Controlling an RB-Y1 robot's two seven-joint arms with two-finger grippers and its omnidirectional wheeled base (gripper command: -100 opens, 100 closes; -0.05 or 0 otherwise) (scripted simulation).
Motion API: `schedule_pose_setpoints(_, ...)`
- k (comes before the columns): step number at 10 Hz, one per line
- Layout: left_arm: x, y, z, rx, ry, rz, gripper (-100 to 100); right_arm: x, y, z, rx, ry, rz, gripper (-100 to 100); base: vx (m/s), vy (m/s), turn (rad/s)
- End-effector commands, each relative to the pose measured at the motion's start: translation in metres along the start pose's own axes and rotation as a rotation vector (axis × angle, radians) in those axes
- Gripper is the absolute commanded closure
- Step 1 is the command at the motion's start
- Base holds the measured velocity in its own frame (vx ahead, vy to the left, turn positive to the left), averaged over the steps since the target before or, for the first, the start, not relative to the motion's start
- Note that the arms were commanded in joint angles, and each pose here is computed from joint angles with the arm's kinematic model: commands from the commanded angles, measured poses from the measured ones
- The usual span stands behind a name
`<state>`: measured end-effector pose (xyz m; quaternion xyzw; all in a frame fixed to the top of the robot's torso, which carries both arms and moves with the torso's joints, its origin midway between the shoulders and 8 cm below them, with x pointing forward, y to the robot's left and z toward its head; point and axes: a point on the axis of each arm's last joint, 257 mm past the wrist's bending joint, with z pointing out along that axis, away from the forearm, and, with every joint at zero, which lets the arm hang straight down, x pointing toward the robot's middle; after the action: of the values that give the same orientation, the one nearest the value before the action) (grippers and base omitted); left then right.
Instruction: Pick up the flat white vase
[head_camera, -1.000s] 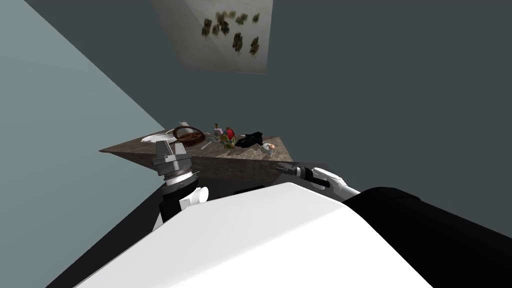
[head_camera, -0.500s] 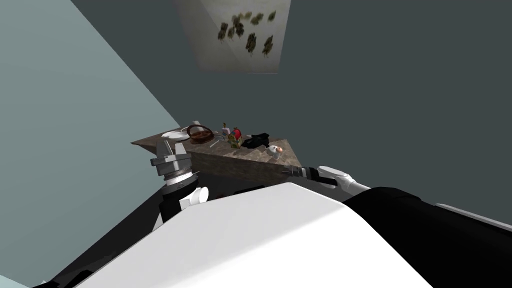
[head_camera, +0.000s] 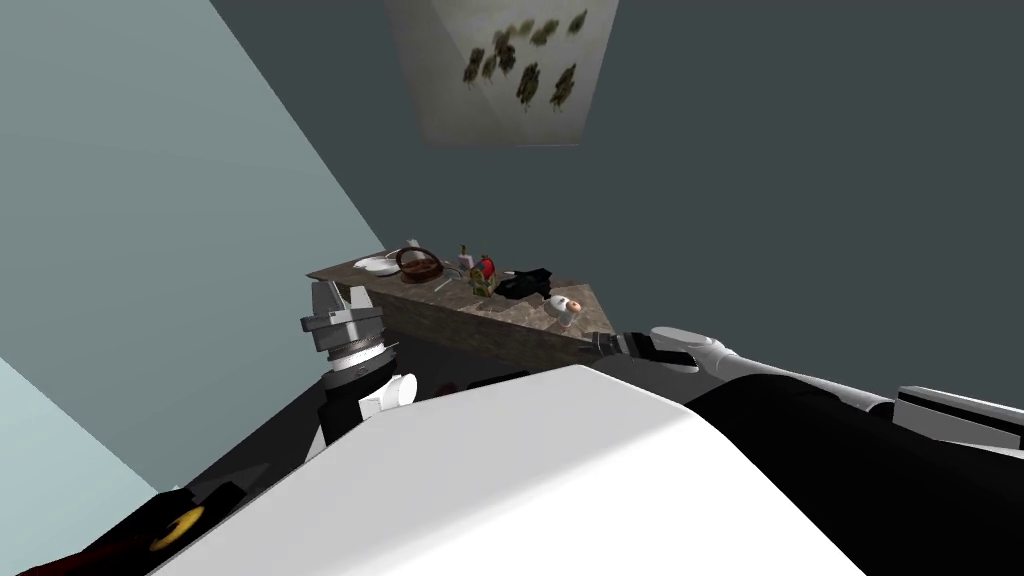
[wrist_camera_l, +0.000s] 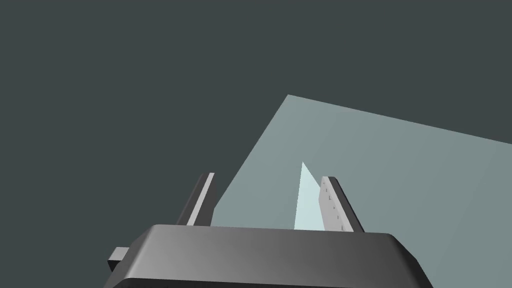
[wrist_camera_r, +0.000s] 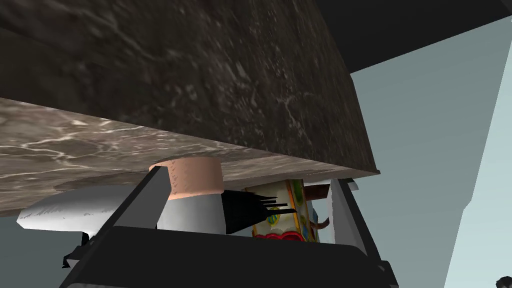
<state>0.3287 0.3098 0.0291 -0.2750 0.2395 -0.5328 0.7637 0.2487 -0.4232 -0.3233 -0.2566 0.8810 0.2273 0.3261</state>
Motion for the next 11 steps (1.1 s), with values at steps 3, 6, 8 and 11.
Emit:
schedule_pose_setpoints(3, 0.0, 0.0, 0.0, 0.0, 0.0, 0.0, 0, 0.027, -0.031, -0.026, 0.059, 0.106, -0.016, -100, 0.024, 0.013, 0.137)
schedule_pose_setpoints(6, 0.0, 0.0, 0.0, 0.0, 0.0, 0.0, 0, 0.062, -0.062, -0.071, 0.128, 0.26, -0.04, -100, 0.031, 0.032, 0.249)
schedule_pose_setpoints(8, 0.0, 0.0, 0.0, 0.0, 0.0, 0.0, 0, 0.075, -0.08, -0.102, 0.171, 0.346, -0.055, -100, 0.026, 0.036, 0.175)
schedule_pose_setpoints(11, 0.0, 0.0, 0.0, 0.0, 0.0, 0.0, 0, 0.088, -0.095, -0.131, 0.211, 0.422, -0.062, -100, 0.017, 0.025, 0.124)
